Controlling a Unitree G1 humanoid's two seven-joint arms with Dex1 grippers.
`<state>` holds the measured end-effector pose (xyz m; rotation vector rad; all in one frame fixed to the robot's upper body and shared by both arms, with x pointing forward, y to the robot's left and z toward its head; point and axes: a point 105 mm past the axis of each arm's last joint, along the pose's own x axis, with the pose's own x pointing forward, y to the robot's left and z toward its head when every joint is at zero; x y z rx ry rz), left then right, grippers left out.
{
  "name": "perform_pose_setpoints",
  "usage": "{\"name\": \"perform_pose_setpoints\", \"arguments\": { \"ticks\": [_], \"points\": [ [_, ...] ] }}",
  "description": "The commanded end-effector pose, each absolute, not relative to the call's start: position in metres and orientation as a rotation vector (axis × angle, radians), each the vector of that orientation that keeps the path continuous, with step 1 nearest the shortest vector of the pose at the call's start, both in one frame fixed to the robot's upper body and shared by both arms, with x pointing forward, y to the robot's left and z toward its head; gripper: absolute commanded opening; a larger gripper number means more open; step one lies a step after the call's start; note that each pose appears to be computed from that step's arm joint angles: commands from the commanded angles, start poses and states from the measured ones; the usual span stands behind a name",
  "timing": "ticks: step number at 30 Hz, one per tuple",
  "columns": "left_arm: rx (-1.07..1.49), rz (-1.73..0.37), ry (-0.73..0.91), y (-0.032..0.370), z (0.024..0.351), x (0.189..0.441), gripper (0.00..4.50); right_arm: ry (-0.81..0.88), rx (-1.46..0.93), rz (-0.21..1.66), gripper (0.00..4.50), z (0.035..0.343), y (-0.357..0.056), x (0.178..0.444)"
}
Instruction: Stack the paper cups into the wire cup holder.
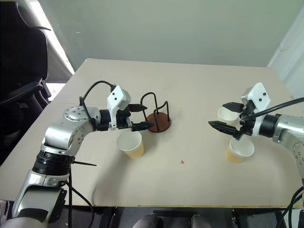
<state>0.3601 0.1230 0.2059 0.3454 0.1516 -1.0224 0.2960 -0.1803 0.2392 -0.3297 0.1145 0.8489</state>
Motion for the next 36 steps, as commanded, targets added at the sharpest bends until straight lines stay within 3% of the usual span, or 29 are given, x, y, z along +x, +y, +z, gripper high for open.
{"name": "perform_pose_setpoints", "arguments": {
  "ticks": [1, 14, 36],
  "points": [
    [0.374, -1.031, 0.101, 0.12, 0.22, 0.363, 4.49, 0.05, -0.37, 0.823, 4.5, 0.257, -0.184, 0.292],
    [0.446, -1.043, 0.123, 0.12, 0.214, 0.37, 4.49, 0.063, -0.392, 0.951, 4.5, 0.264, -0.173, 0.272],
    [0.428, -1.121, 0.12, 0.087, 0.206, 0.389, 4.49, 0.054, -0.418, 0.916, 4.5, 0.27, -0.175, 0.274]
  ]
}}
